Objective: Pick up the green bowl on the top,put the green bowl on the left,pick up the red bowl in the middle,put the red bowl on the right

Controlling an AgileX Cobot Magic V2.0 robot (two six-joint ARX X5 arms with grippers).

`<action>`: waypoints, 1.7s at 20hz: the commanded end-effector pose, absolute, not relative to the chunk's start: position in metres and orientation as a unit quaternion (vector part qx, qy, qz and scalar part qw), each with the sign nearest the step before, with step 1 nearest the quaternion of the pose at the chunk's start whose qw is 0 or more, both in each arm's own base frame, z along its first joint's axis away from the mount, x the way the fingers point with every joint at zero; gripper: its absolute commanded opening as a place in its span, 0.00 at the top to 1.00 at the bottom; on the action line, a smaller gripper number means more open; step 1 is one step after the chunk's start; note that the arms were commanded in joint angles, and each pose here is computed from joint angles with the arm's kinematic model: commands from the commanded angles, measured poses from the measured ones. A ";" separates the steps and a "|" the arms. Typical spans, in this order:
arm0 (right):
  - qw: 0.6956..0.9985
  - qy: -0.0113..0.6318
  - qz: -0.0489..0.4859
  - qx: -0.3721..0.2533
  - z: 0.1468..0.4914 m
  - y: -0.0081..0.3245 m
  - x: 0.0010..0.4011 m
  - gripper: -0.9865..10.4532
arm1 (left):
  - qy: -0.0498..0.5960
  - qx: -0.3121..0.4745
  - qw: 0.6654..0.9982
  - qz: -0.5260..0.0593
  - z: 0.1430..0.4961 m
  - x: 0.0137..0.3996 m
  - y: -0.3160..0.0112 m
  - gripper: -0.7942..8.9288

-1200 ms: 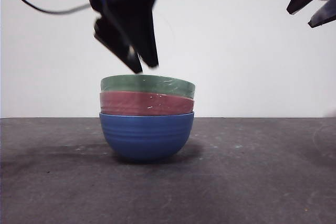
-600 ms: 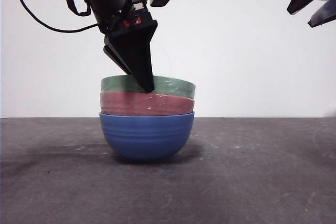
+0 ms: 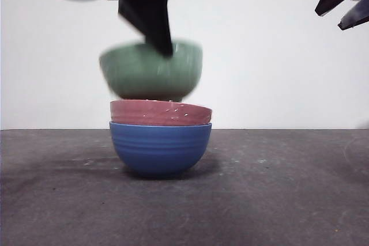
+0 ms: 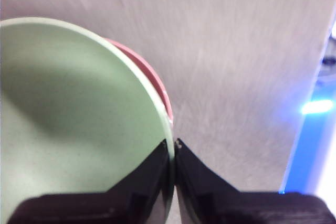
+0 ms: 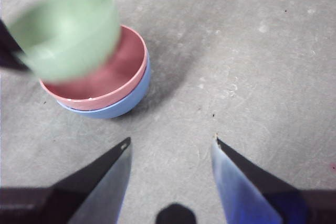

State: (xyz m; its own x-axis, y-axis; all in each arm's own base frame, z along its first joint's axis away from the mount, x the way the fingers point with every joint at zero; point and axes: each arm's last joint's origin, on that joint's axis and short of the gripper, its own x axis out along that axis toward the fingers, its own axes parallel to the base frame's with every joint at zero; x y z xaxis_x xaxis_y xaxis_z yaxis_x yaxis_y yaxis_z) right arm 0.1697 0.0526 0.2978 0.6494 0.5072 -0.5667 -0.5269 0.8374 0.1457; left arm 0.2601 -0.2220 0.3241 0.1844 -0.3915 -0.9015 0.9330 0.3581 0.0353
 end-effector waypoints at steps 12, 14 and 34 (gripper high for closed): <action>0.910 0.302 0.282 -0.021 0.299 0.052 0.171 0.70 | 0.416 0.231 0.833 -0.282 0.392 0.182 -0.138 0.93; 0.910 0.302 0.282 -0.021 0.299 0.052 0.171 0.70 | 0.430 0.222 0.841 -0.243 0.365 0.177 -0.132 0.93; 0.918 0.282 0.279 -0.006 0.303 0.053 0.174 0.70 | 0.481 0.173 0.823 -0.248 0.209 0.180 -0.141 0.93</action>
State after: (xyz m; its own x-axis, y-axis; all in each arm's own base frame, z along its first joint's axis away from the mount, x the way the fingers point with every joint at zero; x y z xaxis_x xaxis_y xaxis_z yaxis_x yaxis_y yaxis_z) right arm 0.1727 0.0529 0.3021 0.6796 0.5106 -0.5267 -0.5207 0.8415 0.1439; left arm 0.1813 -0.1413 0.2127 0.4277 -0.2404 -0.8713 0.5721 0.8184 0.0550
